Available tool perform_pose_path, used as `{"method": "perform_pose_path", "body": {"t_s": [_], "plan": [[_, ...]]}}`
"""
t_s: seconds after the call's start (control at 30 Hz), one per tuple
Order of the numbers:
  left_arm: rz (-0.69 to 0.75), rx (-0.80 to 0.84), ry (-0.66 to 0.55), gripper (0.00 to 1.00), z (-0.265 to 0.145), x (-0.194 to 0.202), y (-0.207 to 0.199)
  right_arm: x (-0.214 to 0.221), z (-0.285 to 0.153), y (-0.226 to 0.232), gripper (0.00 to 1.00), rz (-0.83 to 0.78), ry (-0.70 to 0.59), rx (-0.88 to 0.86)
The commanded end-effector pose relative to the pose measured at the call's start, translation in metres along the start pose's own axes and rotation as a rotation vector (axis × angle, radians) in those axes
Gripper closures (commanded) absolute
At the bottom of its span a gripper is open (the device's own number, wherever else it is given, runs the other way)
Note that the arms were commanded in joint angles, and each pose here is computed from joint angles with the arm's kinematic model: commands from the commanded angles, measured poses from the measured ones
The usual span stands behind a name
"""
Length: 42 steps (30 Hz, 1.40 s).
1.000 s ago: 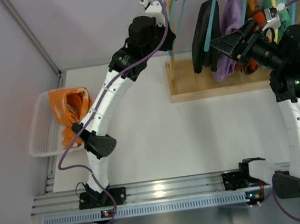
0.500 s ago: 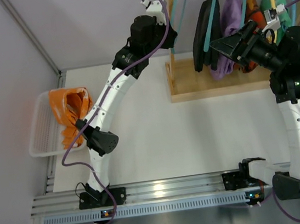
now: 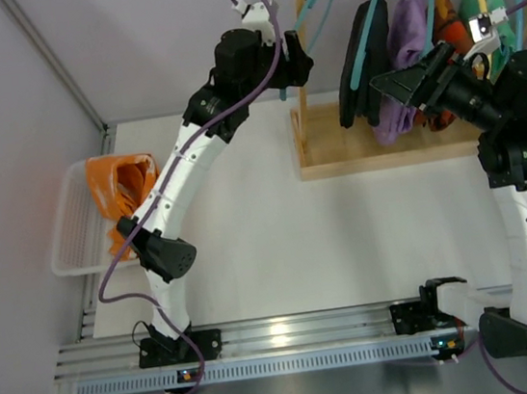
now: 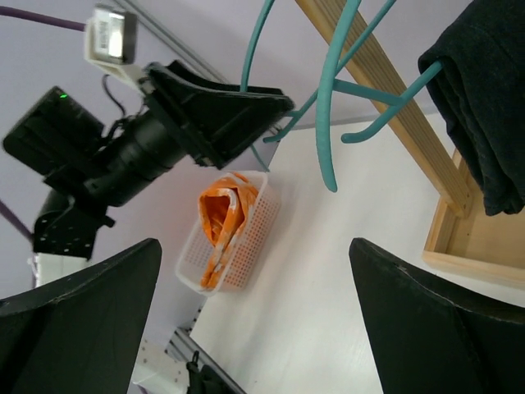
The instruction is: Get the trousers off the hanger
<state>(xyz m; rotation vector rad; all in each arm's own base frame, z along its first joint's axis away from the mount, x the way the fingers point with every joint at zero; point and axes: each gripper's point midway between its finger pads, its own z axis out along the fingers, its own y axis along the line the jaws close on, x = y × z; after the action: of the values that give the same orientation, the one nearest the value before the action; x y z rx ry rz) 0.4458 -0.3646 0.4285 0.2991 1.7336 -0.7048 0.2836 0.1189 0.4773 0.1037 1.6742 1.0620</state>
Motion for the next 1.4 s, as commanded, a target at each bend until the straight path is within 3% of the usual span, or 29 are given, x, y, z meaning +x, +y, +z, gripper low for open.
{"method": "perform_pose_path", "body": {"t_s": [0.0, 0.13, 0.17, 0.2, 0.4, 0.6, 0.8, 1.1, 1.2, 1.37], "plan": [[0.009, 0.112, -0.197, 0.28, -0.067, -0.084, -0.033, -0.014, -0.014, 0.011, 0.01, -0.113, -0.067, 0.004], [0.029, 0.161, -0.236, 0.14, -0.105, -0.1, -0.043, -0.012, -0.016, 0.004, 0.01, -0.161, -0.036, 0.045], [0.031, 0.182, -0.243, 0.05, -0.112, -0.101, -0.047, -0.017, -0.018, 0.008, 0.01, -0.201, -0.04, 0.046], [0.032, 0.188, -0.243, 0.01, -0.123, -0.1, -0.047, -0.011, -0.016, -0.001, 0.01, -0.181, 0.001, 0.076], [0.072, 0.213, -0.221, 0.01, -0.161, -0.087, -0.046, -0.019, -0.022, -0.005, 0.01, -0.257, 0.002, 0.142], [0.235, 0.122, -0.186, 0.01, -0.197, -0.052, -0.011, -0.029, -0.028, 0.002, 0.01, -0.271, -0.053, 0.156], [0.122, -0.093, -0.096, 0.02, -0.233, -0.005, 0.078, -0.041, -0.009, 0.002, 0.06, -0.188, -0.129, 0.087], [-0.009, -0.211, -0.101, 0.01, -0.282, 0.026, 0.122, -0.078, 0.055, -0.023, 0.17, -0.102, -0.163, 0.042], [-0.087, -0.261, -0.139, 0.01, -0.293, 0.021, 0.135, -0.083, 0.079, -0.033, 0.21, -0.035, -0.151, 0.028], [-0.097, -0.287, -0.18, 0.01, -0.305, 0.011, 0.14, -0.094, 0.109, -0.038, 0.34, 0.011, -0.161, -0.02]]}}
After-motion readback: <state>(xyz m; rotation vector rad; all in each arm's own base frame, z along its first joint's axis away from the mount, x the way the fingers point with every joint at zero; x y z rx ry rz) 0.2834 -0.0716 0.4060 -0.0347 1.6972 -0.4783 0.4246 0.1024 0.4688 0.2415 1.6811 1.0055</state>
